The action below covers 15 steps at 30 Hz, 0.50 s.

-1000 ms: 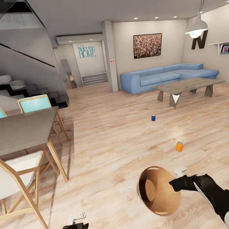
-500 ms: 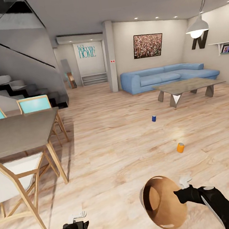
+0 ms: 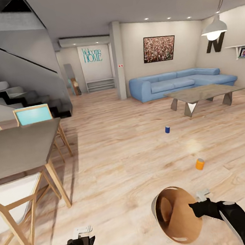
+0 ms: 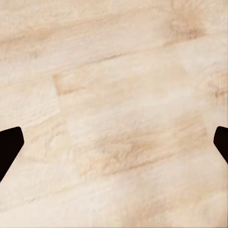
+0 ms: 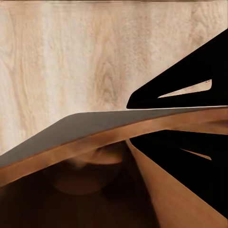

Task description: Put the three can of soda from the living room inside the tash can in the kitchen.

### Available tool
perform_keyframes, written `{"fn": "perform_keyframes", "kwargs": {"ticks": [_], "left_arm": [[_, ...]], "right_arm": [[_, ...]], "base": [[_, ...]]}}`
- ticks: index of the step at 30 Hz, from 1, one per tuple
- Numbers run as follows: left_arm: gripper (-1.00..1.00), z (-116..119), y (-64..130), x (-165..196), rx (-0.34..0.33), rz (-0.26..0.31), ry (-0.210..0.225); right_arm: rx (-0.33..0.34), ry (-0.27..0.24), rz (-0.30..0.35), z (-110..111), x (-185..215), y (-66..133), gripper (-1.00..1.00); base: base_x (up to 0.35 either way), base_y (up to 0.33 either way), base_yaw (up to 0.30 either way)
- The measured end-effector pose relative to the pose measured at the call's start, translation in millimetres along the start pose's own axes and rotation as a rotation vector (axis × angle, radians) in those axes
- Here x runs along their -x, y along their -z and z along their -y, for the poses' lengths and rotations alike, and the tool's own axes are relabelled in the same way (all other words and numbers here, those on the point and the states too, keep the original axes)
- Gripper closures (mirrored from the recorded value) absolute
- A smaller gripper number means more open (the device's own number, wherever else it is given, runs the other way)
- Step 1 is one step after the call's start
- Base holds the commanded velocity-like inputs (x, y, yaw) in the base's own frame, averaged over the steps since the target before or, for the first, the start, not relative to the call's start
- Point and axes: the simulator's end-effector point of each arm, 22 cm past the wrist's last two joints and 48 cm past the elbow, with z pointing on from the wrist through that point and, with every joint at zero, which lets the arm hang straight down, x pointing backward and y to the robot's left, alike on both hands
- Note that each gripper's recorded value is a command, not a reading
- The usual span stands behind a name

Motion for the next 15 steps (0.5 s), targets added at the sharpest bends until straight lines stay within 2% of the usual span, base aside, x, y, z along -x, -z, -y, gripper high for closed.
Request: {"fn": "perform_keyframes", "kwargs": {"ticks": [3,7,15], "left_arm": [[-1.0,-0.3,-0.7,-1.6,0.001,-0.003,0.0],[-1.0,-0.9,-1.8,-3.9,0.002,-0.008,0.003],[-1.0,-1.2,-3.2,-7.1,0.002,-0.015,0.003]], "right_arm": [[-0.006,-0.046,0.018,10.5,1.9,4.3,1.0],[0.032,-0.083,0.026,8.2,1.3,6.3,1.0],[0.038,-0.084,0.02,7.8,-2.1,4.9,1.0]], "base": [[0.269,0.01,-0.06],[0.238,0.003,-0.105],[0.228,0.0,-0.19]]}}
